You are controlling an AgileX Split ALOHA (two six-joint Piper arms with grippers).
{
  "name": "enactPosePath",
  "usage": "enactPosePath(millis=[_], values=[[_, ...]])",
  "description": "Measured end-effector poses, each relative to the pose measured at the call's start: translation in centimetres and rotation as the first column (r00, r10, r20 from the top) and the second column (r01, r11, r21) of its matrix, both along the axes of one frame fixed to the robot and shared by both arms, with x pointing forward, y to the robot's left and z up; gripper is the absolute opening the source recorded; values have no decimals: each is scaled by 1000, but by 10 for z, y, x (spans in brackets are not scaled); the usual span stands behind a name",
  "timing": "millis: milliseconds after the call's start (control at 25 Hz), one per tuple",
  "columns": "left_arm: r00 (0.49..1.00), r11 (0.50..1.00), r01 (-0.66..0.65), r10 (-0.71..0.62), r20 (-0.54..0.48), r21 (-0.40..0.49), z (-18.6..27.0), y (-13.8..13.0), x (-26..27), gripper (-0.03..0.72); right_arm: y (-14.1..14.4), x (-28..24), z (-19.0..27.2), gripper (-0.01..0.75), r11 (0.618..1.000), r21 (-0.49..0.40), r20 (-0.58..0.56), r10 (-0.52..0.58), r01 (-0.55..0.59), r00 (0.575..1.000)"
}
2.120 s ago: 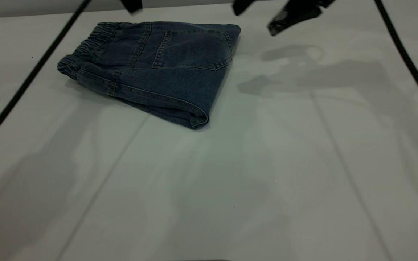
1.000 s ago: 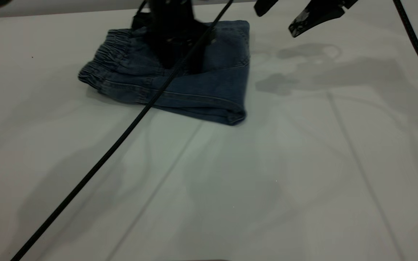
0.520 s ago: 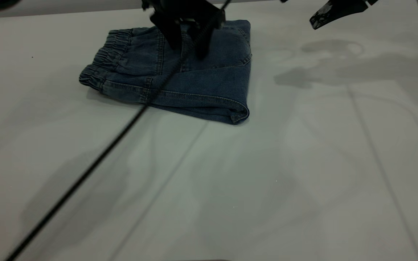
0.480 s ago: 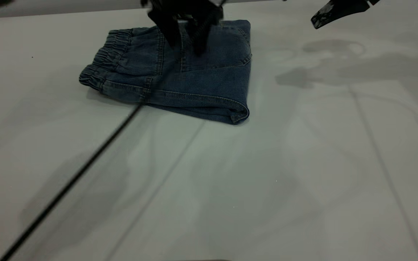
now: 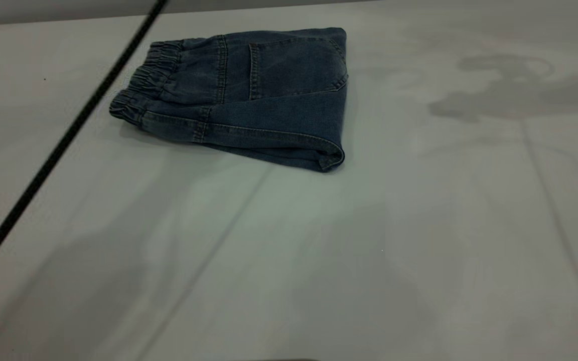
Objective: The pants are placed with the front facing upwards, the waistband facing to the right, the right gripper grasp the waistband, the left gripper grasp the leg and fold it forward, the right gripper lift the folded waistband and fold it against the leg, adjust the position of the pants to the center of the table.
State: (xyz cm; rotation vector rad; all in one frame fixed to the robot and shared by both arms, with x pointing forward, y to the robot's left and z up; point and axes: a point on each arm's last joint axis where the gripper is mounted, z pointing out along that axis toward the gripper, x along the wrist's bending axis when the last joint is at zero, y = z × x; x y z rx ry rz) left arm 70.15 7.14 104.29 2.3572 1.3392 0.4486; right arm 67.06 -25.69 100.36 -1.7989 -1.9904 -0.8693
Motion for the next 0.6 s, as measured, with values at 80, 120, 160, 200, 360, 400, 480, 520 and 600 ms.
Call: enactPosePath(millis=[80, 120, 160, 200, 360, 400, 480, 520, 600], values=[[1000, 1000, -3, 3, -6, 23, 11, 8, -11, 482, 2, -12, 33, 573, 1000, -20, 63, -2, 3, 998], [1000, 999, -6, 7, -16, 47, 12, 12, -17, 482, 4, -20, 50, 573, 1000, -21, 97, -1, 3, 995], [1000, 998, -12, 13, -17, 66, 18, 17, -24, 482, 7, -29, 63, 573, 1000, -22, 121, 5, -3, 993], [1000, 997, -19, 20, -8, 78, 27, 23, -32, 482, 11, -41, 79, 573, 1000, -22, 154, 15, -12, 988], [999, 995, -51, 50, 13, 80, 65, 46, -72, 482, 32, -98, 116, 573, 997, -23, 214, 82, -79, 973], [998, 995, -62, 61, 12, 75, 72, 52, -84, 482, 36, -114, 120, 573, 995, -24, 219, 101, -98, 971], [996, 996, -78, 76, 37, 51, 94, 66, -111, 482, 41, -143, 125, 573, 992, -26, 225, 124, -122, 966], [995, 995, -89, 88, 47, 37, 104, 73, -125, 482, 42, -158, 127, 573, 991, -27, 229, 135, -132, 964], [991, 993, -118, 118, 61, 5, 118, 87, -153, 482, 42, -187, 127, 573, 989, -29, 233, 149, -146, 961]])
